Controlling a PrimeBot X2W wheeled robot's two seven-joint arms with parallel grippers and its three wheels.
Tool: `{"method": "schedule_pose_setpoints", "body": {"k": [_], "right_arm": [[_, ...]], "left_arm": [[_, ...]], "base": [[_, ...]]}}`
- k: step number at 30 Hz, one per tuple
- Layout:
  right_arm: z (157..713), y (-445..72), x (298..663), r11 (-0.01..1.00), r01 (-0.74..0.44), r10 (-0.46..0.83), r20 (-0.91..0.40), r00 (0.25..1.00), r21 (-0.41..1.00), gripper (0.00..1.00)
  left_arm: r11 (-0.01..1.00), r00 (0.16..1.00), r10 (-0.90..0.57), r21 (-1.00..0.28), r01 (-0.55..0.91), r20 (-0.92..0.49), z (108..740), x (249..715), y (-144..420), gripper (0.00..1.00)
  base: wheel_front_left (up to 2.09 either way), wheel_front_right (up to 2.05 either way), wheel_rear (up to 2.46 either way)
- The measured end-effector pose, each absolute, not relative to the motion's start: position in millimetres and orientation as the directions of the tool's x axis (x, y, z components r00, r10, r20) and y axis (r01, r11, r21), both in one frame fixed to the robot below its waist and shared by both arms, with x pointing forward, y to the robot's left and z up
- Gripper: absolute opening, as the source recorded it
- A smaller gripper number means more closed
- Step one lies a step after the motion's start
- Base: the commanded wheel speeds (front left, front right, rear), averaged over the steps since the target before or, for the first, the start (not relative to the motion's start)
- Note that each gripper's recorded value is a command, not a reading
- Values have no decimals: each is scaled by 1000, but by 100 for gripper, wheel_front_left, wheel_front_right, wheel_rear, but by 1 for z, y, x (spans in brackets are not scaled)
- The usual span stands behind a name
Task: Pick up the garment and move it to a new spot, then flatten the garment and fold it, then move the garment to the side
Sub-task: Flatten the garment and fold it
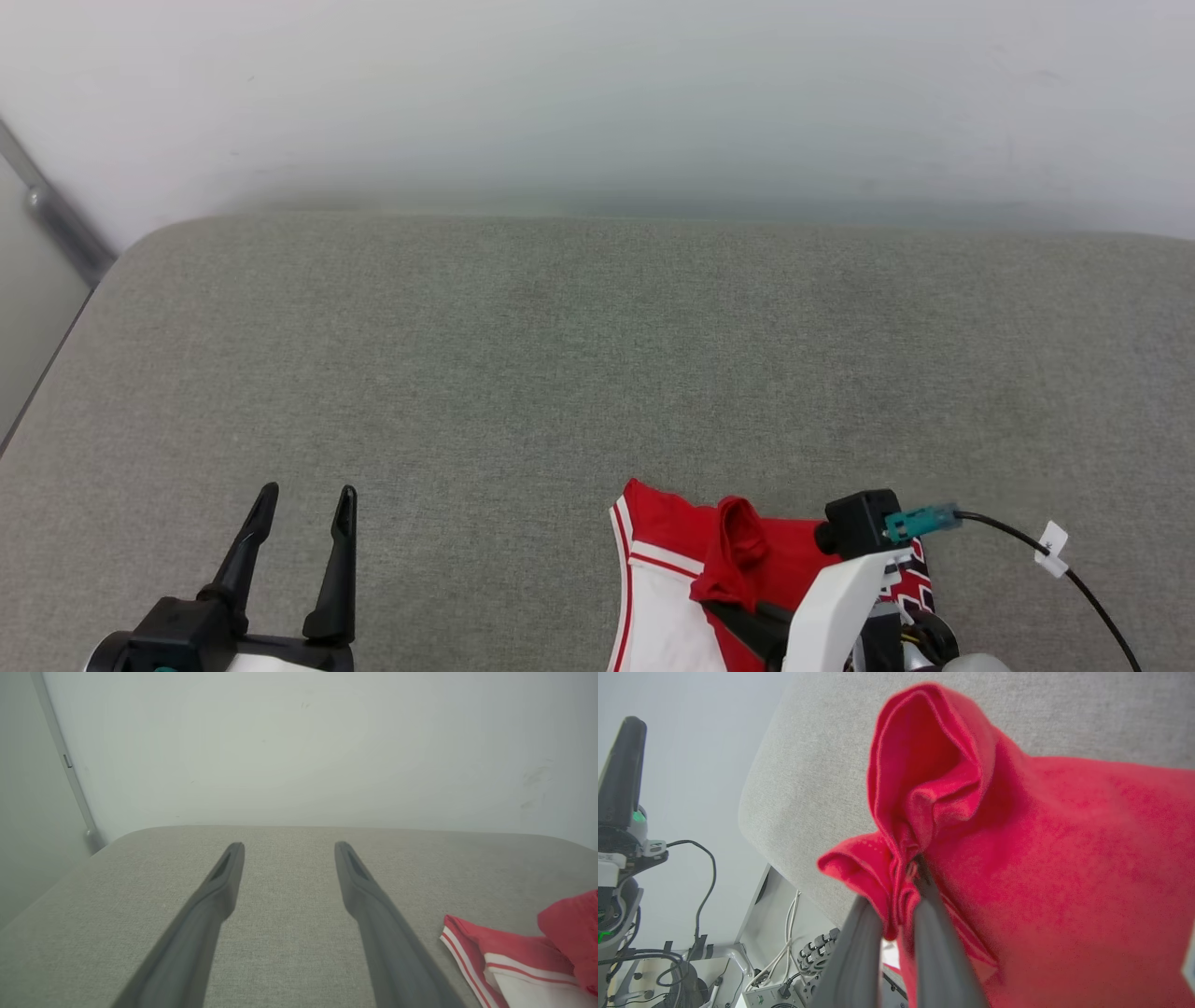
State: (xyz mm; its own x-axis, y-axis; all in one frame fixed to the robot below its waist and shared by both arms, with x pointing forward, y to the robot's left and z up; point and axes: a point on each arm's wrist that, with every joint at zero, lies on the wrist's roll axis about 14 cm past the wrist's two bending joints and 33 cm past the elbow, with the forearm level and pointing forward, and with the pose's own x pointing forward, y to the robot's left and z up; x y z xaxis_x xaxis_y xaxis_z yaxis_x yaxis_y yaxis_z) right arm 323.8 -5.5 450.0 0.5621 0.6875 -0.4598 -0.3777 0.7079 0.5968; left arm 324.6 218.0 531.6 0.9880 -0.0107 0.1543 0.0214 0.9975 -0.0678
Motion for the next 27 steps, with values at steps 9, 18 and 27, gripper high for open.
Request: {"method": "schedule_pose_setpoints", "body": {"k": [9, 18, 27], "right_arm": [[463, 44, 301, 601, -502, 796, -411, 443, 622, 100], [504, 33, 337, 634, -565, 764, -314, 563, 528, 100], [529, -53, 396, 857, -498, 514, -257, 818, 132, 100]], "left_arm": [[997, 989, 5, -72, 6, 145, 529, 324, 222, 100], [997, 989, -20, -74, 32, 149, 530, 328, 214, 100], [993, 986, -74, -75, 86, 152, 530, 339, 198, 100]], "base": [[0, 0, 0], [0, 0, 0], [0, 0, 0]]}}
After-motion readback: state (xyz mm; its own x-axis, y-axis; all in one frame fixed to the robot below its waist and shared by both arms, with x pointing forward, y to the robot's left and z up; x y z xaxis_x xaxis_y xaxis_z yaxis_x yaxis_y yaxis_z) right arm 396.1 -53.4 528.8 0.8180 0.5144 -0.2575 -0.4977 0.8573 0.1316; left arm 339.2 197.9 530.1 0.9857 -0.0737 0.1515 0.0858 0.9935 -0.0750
